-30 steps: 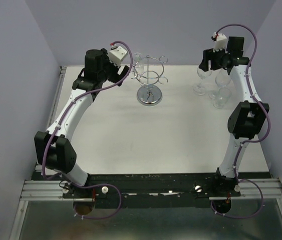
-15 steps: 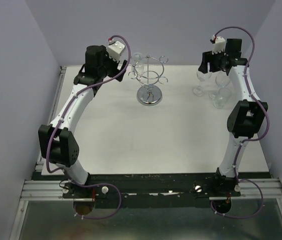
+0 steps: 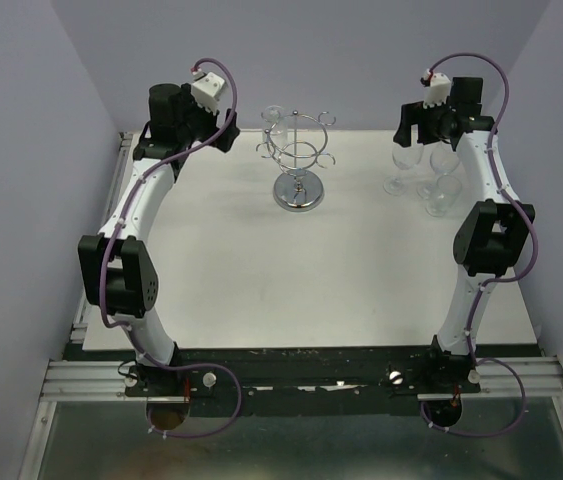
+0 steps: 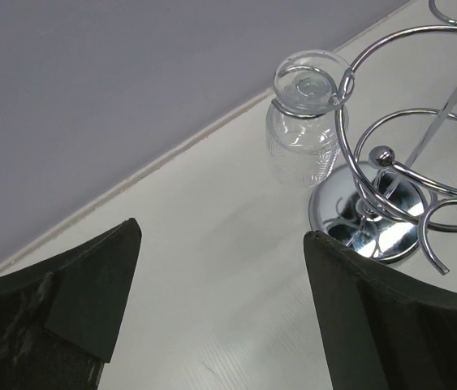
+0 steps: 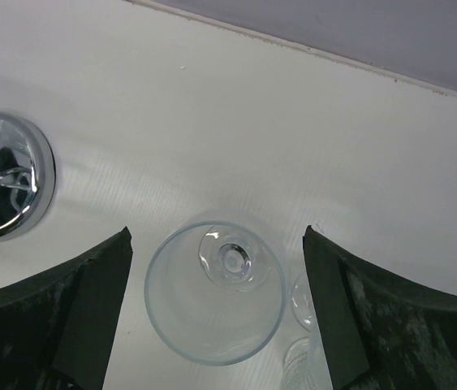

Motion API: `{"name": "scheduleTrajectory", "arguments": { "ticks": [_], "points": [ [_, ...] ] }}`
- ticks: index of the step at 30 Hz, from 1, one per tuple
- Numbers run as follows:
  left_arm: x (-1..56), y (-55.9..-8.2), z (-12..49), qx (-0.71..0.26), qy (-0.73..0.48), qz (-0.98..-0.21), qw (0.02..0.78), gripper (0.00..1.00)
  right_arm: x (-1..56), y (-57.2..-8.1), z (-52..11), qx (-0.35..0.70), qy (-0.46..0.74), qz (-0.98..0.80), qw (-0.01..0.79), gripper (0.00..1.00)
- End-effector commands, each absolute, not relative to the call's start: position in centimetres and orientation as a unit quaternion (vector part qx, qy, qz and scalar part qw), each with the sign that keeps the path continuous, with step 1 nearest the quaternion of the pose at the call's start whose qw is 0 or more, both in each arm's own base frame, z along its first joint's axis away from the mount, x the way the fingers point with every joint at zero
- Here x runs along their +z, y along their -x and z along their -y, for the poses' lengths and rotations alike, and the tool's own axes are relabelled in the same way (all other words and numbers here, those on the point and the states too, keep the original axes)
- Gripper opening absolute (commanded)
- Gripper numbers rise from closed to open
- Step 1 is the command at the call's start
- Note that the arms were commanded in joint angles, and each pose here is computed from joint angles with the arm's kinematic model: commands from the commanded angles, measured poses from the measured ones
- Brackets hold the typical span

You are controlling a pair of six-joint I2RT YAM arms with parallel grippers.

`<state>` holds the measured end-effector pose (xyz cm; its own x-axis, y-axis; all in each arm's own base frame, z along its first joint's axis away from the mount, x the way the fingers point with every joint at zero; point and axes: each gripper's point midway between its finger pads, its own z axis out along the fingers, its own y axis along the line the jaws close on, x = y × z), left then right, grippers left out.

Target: Take the wine glass off the wine glass rack

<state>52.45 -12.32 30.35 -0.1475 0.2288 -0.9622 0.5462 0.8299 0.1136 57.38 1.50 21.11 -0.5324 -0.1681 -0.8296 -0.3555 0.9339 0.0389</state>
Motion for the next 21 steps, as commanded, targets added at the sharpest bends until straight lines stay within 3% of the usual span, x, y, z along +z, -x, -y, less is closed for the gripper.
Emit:
{"name": "scheduleTrajectory", "arguments": {
  "ticks": [1, 4, 5, 21],
  "points": [
    [31.2, -53.1, 14.0, -0.167, -0.312, -0.695, 0.625, 0.99, 24.6, -56.9, -2.2, 0.125, 0.152, -0.85, 0.488, 0.93],
    [30.6, -53.7, 14.5, -0.178, -0.341, -0.663, 0.642, 0.99, 26.7, -56.4, -3.1, 0.143, 0.163, -0.837, 0.503, 0.94],
    [30.2, -53.9, 14.6, -0.182, -0.346, -0.657, 0.645, 0.99, 27.3, -56.2, -3.4, 0.151, 0.169, -0.832, 0.507, 1.0],
    [25.1, -57.6, 17.5, -0.256, -0.406, -0.607, 0.633, 0.99, 29.9, -52.9, -13.0, 0.22, 0.28, -0.783, 0.51, 1.0]
  ]
}}
